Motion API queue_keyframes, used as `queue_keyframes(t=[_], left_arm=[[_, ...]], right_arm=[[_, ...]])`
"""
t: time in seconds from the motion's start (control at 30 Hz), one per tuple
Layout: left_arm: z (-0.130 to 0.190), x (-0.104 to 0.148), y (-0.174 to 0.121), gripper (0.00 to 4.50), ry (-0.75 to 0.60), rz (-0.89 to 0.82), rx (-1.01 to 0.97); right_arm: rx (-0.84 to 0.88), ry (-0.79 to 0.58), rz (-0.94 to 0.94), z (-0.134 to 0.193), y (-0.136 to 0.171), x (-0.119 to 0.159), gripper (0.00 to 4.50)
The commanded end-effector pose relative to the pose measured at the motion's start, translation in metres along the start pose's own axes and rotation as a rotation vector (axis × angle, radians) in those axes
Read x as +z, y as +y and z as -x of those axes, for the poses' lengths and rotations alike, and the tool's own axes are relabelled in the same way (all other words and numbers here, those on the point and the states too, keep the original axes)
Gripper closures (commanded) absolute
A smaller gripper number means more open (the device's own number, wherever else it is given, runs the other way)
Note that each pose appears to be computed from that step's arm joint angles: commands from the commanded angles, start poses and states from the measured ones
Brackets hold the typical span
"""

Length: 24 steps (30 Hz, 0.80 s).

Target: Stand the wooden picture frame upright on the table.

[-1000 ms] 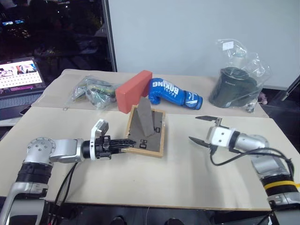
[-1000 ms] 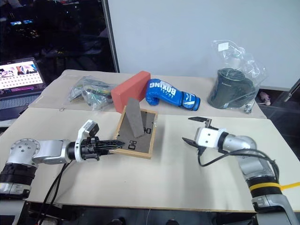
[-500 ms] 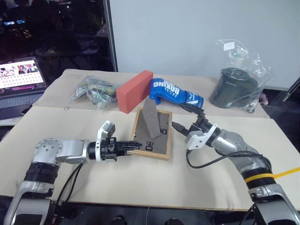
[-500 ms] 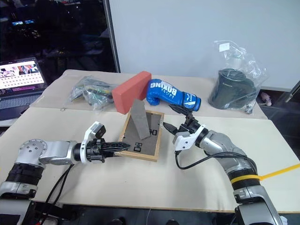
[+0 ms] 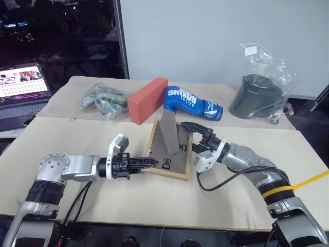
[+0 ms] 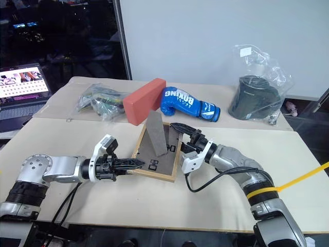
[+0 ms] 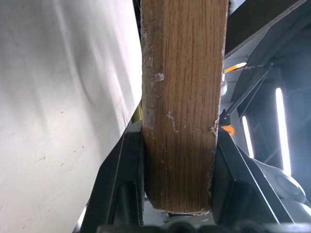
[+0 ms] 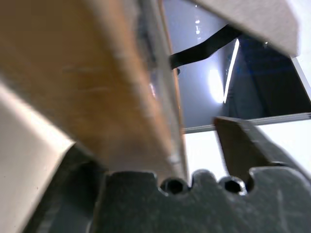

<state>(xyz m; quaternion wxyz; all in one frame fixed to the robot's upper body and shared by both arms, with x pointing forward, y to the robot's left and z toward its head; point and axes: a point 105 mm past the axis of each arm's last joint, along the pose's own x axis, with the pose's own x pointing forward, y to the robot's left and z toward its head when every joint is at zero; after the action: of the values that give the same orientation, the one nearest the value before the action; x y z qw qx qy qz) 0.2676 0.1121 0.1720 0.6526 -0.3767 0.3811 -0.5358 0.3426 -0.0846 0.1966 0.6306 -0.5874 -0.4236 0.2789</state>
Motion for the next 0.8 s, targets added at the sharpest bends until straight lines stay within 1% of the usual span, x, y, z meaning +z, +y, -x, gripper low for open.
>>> queue_keyframes(t=[0.03, 0.07, 0.1, 0.17, 0.2, 0.23, 0.27, 0.3, 0.37, 0.4, 0.47, 0.5, 0.53, 0.63, 0.67, 0.73, 0.77, 0.8], left_arm=[[-0.002, -0.015, -0.008, 3.35, 0.064, -0.076, -0.002], [-0.001, -0.016, -0.009, 3.35, 0.061, -0.084, -0.007], [0.000, -0.016, -0.009, 3.35, 0.057, -0.097, -0.005], [0.005, -0.015, -0.006, 2.35, 0.056, -0.102, 0.019], [0.009, -0.015, -0.005, 2.14, 0.057, -0.107, 0.030], [0.015, -0.012, -0.005, 1.81, 0.047, -0.119, 0.047], [0.019, -0.010, -0.006, 1.34, 0.040, -0.129, 0.057], [0.024, -0.007, -0.006, 1.03, 0.028, -0.147, 0.073], [0.037, 0.005, -0.005, 0.22, -0.038, -0.239, 0.121], [0.045, 0.014, 0.001, 0.00, -0.093, -0.343, 0.196], [0.054, 0.023, 0.007, 0.00, -0.135, -0.495, 0.274], [0.062, 0.027, 0.006, 0.00, -0.148, -0.581, 0.287], [0.067, 0.028, 0.003, 0.00, -0.156, -0.634, 0.284], [0.082, 0.037, -0.006, 0.00, -0.197, -0.795, 0.290], [0.086, 0.045, -0.005, 0.00, -0.227, -0.831, 0.320], [0.091, 0.059, -0.001, 0.00, -0.272, -0.861, 0.379], [0.091, 0.064, -0.003, 0.00, -0.284, -0.878, 0.381], [0.090, 0.066, -0.004, 0.00, -0.288, -0.893, 0.377]], right_arm=[[-0.107, -0.006, 0.039, 0.000, -0.028, -0.002, 2.73], [-0.109, -0.007, 0.040, 0.001, -0.028, -0.002, 2.86], [-0.111, -0.007, 0.041, 0.001, -0.029, -0.002, 2.86], [-0.113, -0.007, 0.037, 0.002, -0.030, -0.002, 2.91], [-0.113, -0.007, 0.036, 0.002, -0.030, -0.003, 2.94], [-0.112, -0.007, 0.029, 0.003, -0.031, -0.003, 3.07], [-0.111, -0.007, 0.024, 0.003, -0.031, -0.003, 3.21], [-0.108, -0.008, 0.020, 0.004, -0.031, -0.003, 3.21], [-0.105, -0.010, 0.003, 0.004, -0.031, -0.004, 3.21], [-0.102, -0.012, -0.010, 0.004, -0.031, -0.004, 3.22], [-0.098, -0.015, -0.028, 0.003, -0.030, -0.003, 3.22], [-0.092, -0.014, -0.060, 0.002, -0.030, -0.004, 3.22], [-0.085, -0.011, -0.108, 0.001, -0.029, -0.004, 3.22], [-0.075, 0.046, -0.381, -0.003, -0.025, -0.015, 3.23], [-0.075, 0.078, -0.490, -0.004, -0.022, -0.022, 3.23], [-0.071, 0.108, -0.669, -0.005, -0.019, -0.028, 3.23], [-0.069, 0.127, -0.779, -0.006, -0.016, -0.033, 3.23], [-0.064, 0.136, -0.850, -0.006, -0.014, -0.034, 3.23]])
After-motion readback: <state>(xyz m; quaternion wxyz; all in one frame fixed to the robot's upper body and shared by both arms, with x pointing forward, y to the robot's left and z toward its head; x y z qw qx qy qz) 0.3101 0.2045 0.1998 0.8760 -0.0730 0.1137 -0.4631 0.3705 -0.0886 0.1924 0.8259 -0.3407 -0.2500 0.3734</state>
